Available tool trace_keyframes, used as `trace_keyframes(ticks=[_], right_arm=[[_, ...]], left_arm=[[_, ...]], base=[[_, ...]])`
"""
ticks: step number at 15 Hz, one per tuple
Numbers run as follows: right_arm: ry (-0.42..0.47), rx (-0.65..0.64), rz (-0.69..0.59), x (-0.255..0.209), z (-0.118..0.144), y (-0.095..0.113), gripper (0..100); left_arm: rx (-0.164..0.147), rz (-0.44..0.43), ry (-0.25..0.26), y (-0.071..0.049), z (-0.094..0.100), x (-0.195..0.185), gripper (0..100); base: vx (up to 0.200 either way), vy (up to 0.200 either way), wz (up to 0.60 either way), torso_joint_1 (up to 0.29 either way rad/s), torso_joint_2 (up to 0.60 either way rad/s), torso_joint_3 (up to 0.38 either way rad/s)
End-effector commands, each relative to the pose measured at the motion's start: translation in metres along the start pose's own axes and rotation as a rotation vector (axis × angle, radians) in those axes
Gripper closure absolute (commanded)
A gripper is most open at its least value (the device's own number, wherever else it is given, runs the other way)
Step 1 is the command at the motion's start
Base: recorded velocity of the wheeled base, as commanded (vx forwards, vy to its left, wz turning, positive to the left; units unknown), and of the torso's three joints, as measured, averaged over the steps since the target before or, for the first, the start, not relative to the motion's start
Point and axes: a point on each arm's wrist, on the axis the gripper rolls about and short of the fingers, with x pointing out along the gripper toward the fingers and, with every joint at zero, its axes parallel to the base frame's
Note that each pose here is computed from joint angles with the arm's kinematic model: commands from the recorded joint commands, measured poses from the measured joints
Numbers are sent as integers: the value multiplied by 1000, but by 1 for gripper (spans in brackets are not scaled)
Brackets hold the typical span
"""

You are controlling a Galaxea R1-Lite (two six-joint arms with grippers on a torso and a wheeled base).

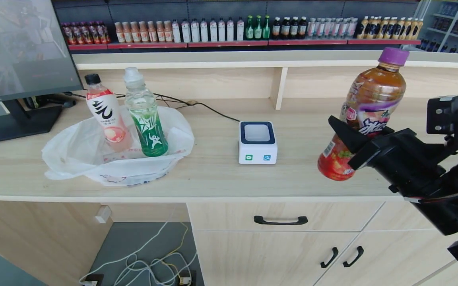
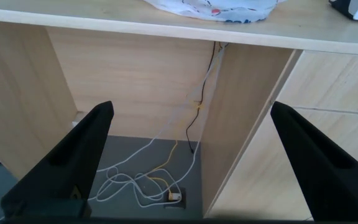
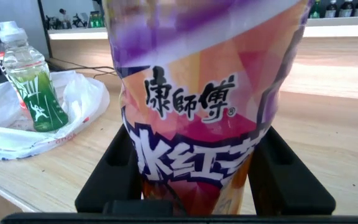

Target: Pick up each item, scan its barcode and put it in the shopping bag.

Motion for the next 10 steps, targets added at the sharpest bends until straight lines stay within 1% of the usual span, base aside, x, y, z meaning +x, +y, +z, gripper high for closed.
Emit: trace_keyframes(ticks=[1, 3, 6, 8, 10], right_arm=[[-26, -6, -17, 2, 6, -2, 100], [-57, -46, -68, 4, 13, -12, 100], [-59, -43, -56, 0, 16, -10, 100], [-68, -72, -28, 1, 17, -11, 100], [-84, -136, 45, 4, 20, -12, 100]], left_arm=[[-1, 0, 0, 0, 0, 0, 0], [-1, 0, 0, 0, 0, 0, 0], [-1, 0, 0, 0, 0, 0, 0], [1, 0, 0, 0, 0, 0, 0], [2, 0, 0, 0, 0, 0, 0]], base=[[0, 0, 0, 0, 0, 0], [0, 0, 0, 0, 0, 0], [0, 0, 0, 0, 0, 0], [0, 0, 0, 0, 0, 0], [0, 0, 0, 0, 0, 0]])
